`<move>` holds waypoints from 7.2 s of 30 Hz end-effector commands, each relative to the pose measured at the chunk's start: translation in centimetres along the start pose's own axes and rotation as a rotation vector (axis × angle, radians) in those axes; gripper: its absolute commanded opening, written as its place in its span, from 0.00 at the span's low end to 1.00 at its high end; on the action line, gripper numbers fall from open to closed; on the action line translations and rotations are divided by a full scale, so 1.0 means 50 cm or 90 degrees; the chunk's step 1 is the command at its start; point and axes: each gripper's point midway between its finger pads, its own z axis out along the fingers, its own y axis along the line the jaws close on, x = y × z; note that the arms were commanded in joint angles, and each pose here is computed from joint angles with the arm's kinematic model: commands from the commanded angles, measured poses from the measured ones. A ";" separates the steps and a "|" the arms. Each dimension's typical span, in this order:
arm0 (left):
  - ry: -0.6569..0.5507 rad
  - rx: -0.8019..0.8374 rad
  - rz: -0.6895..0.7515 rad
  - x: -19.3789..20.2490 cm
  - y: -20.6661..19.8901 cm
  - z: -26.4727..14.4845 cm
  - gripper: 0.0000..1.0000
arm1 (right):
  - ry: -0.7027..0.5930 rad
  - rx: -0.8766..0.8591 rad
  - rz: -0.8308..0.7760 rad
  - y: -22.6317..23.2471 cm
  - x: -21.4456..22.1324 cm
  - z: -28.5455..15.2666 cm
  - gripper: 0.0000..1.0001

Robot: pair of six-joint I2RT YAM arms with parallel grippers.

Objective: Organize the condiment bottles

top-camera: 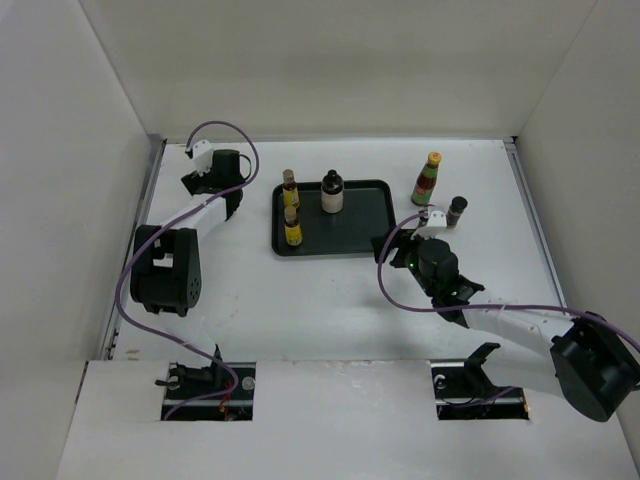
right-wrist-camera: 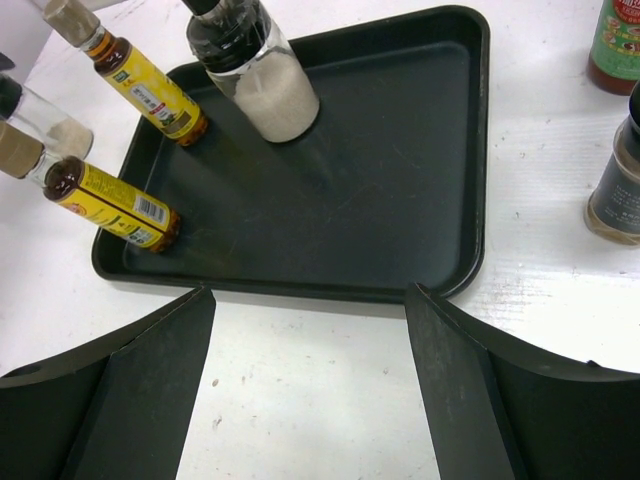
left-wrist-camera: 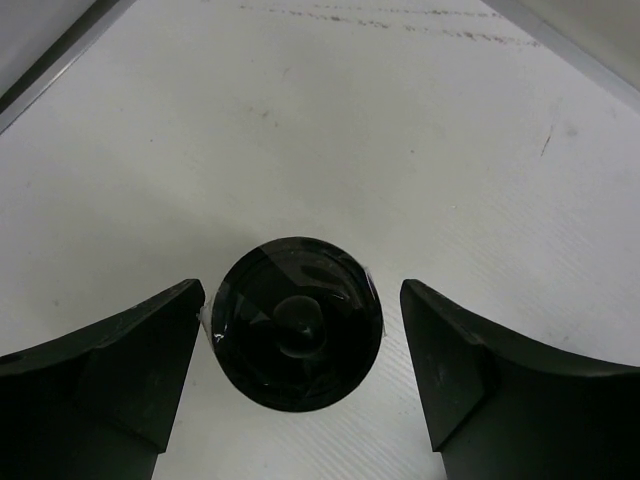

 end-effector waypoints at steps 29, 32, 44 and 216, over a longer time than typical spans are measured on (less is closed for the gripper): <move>-0.217 0.491 -0.105 -0.159 -0.199 -0.667 0.45 | -0.081 0.000 0.040 -0.004 -0.075 -0.014 0.83; -0.193 0.524 -0.074 -0.087 -0.252 -0.684 0.45 | -0.096 0.018 0.055 -0.023 -0.085 -0.020 0.83; -0.138 0.512 0.044 0.126 -0.380 -0.577 0.44 | -0.123 0.042 0.082 -0.054 -0.102 -0.030 0.84; -0.134 0.597 -0.085 0.264 -0.107 -0.613 0.93 | -0.084 0.407 -0.002 -0.424 -0.258 0.134 0.39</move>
